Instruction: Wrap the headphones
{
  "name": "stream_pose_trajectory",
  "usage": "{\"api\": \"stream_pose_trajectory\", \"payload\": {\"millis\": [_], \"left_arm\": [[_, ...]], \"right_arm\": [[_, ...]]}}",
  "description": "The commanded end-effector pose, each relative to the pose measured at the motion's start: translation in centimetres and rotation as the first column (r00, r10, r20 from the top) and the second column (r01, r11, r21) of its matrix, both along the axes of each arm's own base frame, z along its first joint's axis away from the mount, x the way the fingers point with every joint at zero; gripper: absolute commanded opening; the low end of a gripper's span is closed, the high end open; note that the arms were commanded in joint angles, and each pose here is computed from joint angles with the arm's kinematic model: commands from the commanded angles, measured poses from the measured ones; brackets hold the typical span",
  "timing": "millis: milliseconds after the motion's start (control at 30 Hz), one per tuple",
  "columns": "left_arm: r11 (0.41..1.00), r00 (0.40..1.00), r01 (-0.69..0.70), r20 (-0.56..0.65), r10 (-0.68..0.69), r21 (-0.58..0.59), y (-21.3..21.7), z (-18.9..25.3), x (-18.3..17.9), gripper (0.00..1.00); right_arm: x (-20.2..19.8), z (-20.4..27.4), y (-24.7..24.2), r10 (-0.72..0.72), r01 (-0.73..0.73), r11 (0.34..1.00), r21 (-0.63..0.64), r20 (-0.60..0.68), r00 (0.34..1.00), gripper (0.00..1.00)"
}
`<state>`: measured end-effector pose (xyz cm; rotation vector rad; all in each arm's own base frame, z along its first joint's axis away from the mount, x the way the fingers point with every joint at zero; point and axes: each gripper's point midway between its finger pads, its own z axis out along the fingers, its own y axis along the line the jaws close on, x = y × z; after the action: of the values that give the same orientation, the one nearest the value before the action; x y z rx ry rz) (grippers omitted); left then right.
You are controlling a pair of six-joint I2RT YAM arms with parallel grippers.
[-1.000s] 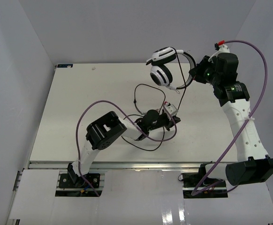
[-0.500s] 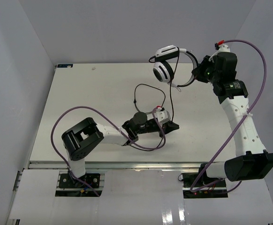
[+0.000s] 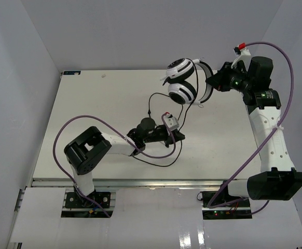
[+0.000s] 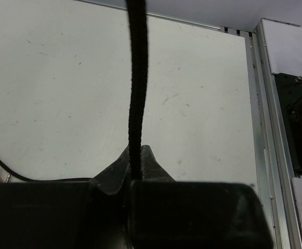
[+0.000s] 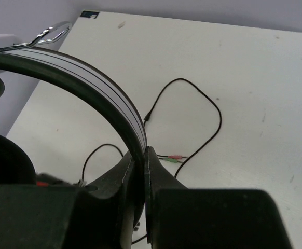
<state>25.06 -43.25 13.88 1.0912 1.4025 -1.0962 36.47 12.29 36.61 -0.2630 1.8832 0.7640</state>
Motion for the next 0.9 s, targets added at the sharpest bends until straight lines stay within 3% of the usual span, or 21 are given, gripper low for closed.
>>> {"api": "stream_pose_trajectory", "payload": {"millis": [0, 200, 367, 567, 733, 867], "left_arm": [[0.999, 0.999, 0.032, -0.015, -0.032, -0.040, 2.2, 1.7, 1.1, 0.00], [0.989, 0.989, 0.137, -0.048, -0.139, -0.048, 4.6, 3.5, 0.6, 0.02], [0.976, 0.968, 0.216, -0.121, -0.219, -0.039, 6.9, 4.1, -0.1, 0.08], [0.956, 0.938, 0.287, -0.184, -0.293, -0.064, 8.3, 6.0, -0.6, 0.11], [0.909, 0.833, 0.409, -0.374, -0.407, -0.077, 8.1, 7.5, -2.0, 0.11], [0.883, 0.743, 0.461, -0.503, -0.441, -0.092, 8.2, 8.2, -2.8, 0.12]], "right_arm": [[-6.5, 6.7, 3.2, 0.362, -0.344, 0.932, -0.114, 0.344, 0.867, 0.08], [-10.1, 3.5, 3.5, 0.578, -0.488, 0.815, -0.312, 0.370, 0.727, 0.08], [-11.4, -0.5, 2.3, 0.681, -0.494, 0.708, -0.505, 0.302, 0.668, 0.08], [-10.9, -6.1, 0.6, 0.680, -0.372, 0.589, -0.717, 0.192, 0.707, 0.08], [-8.5, -9.5, -0.3, 0.578, -0.134, 0.500, -0.855, 0.215, 0.787, 0.08], [-6.5, -10.1, -0.9, 0.459, 0.006, 0.506, -0.863, 0.275, 0.845, 0.08]]}}
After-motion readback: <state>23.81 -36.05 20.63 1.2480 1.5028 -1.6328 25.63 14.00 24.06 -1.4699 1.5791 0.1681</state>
